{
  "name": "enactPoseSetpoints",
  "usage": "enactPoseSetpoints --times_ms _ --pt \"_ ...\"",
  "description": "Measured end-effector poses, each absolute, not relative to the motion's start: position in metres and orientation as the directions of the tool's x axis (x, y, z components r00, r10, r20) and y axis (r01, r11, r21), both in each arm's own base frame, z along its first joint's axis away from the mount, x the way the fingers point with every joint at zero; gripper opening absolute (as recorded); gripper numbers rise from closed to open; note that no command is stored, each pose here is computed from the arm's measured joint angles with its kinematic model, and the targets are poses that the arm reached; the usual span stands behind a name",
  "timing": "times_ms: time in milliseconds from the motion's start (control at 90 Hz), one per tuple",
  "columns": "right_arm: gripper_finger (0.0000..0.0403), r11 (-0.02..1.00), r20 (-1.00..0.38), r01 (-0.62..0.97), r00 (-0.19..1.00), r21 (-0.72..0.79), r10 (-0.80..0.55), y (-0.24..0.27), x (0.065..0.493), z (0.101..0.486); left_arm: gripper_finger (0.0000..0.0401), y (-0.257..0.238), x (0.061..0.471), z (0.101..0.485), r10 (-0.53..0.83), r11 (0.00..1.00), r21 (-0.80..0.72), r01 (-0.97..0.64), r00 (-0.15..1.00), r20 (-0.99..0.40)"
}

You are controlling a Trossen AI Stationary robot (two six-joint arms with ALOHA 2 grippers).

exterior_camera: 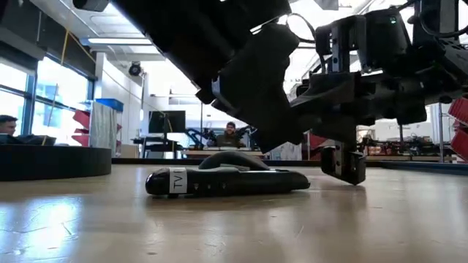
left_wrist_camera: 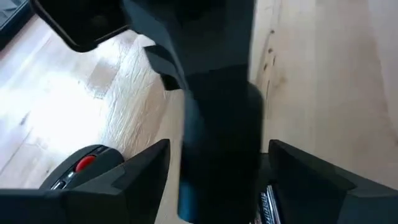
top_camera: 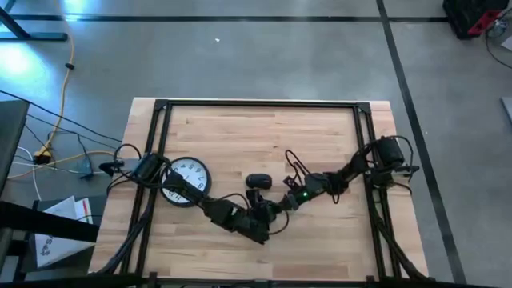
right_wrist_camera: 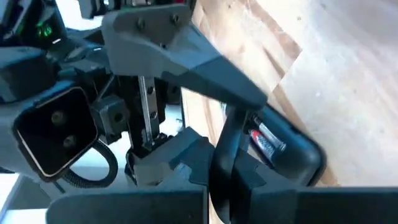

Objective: Insert battery
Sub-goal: Close the black remote battery compartment

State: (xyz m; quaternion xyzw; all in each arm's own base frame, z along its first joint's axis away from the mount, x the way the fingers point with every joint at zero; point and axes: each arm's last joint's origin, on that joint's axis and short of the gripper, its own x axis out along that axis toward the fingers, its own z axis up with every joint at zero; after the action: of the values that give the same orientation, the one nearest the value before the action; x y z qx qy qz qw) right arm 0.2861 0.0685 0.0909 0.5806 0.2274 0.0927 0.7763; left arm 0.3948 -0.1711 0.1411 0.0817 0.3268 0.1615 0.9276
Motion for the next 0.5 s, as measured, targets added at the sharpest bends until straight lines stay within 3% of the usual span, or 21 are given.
enactPoseSetpoints --times_ms 500 --pt "0.0 0.28 -0.228 0.123 0.896 0.952 0.381 0.0724 0.2855 0.0922 0.0255 -0.1717 0.3952 0.1416 0.35 0.936 0.25 -0.248 0.739 -0.576"
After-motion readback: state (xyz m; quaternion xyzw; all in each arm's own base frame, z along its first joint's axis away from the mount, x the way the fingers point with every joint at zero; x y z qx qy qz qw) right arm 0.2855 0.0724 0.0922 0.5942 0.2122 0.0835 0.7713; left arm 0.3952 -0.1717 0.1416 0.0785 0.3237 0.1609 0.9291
